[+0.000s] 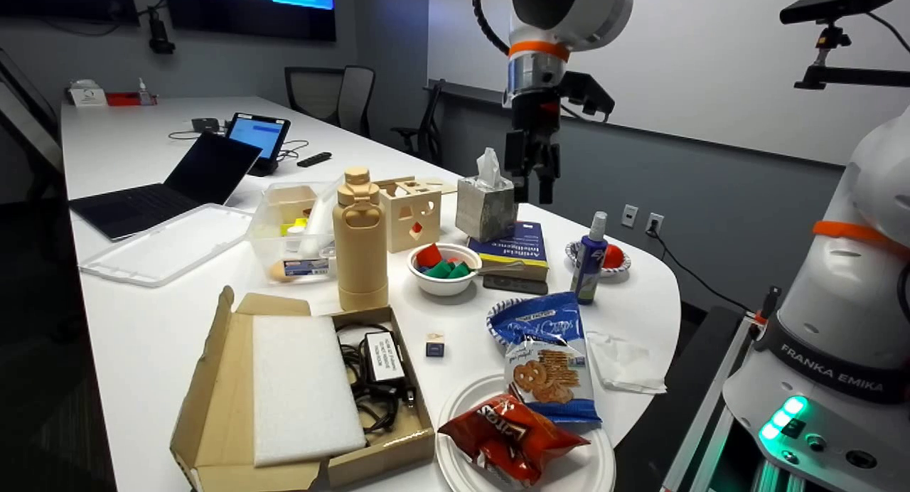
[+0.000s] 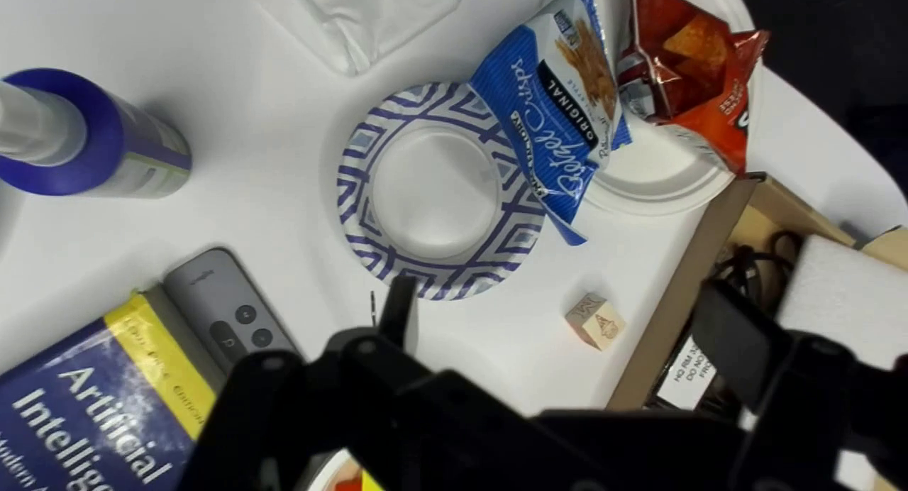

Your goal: Use the cake spatula to stir the blocks in the white bowl.

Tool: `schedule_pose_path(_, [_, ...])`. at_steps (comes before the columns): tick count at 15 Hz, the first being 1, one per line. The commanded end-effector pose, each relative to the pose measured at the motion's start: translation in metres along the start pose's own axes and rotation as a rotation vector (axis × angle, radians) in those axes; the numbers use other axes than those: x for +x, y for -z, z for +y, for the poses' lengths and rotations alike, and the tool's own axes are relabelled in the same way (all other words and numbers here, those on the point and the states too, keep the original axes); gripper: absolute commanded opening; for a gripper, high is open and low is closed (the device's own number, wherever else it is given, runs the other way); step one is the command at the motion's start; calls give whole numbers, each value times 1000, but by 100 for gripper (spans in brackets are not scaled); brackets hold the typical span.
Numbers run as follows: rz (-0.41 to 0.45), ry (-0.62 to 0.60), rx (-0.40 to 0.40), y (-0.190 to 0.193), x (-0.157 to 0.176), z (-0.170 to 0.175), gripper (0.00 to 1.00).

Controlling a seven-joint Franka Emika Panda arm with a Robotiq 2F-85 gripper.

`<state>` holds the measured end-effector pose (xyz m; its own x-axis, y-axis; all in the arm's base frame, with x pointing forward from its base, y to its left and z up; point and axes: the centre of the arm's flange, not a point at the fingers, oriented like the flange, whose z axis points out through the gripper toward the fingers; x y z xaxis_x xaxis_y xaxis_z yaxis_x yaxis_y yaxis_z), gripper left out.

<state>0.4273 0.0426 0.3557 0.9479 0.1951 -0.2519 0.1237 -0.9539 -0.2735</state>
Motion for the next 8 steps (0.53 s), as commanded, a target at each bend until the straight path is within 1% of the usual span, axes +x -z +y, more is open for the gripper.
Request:
schedule_pose_path(1, [-45, 75, 177, -20, 24, 20, 100])
schedule_pose_path(3, [-52, 95, 249, -35, 30, 27, 100])
schedule_pose_path(5, [-56, 114, 291, -49, 35, 31, 100])
schedule_pose_path(6, [-57, 124, 302, -55, 37, 33, 100])
schedule_pose_path(8, [-58, 141, 297, -64, 42, 38, 100])
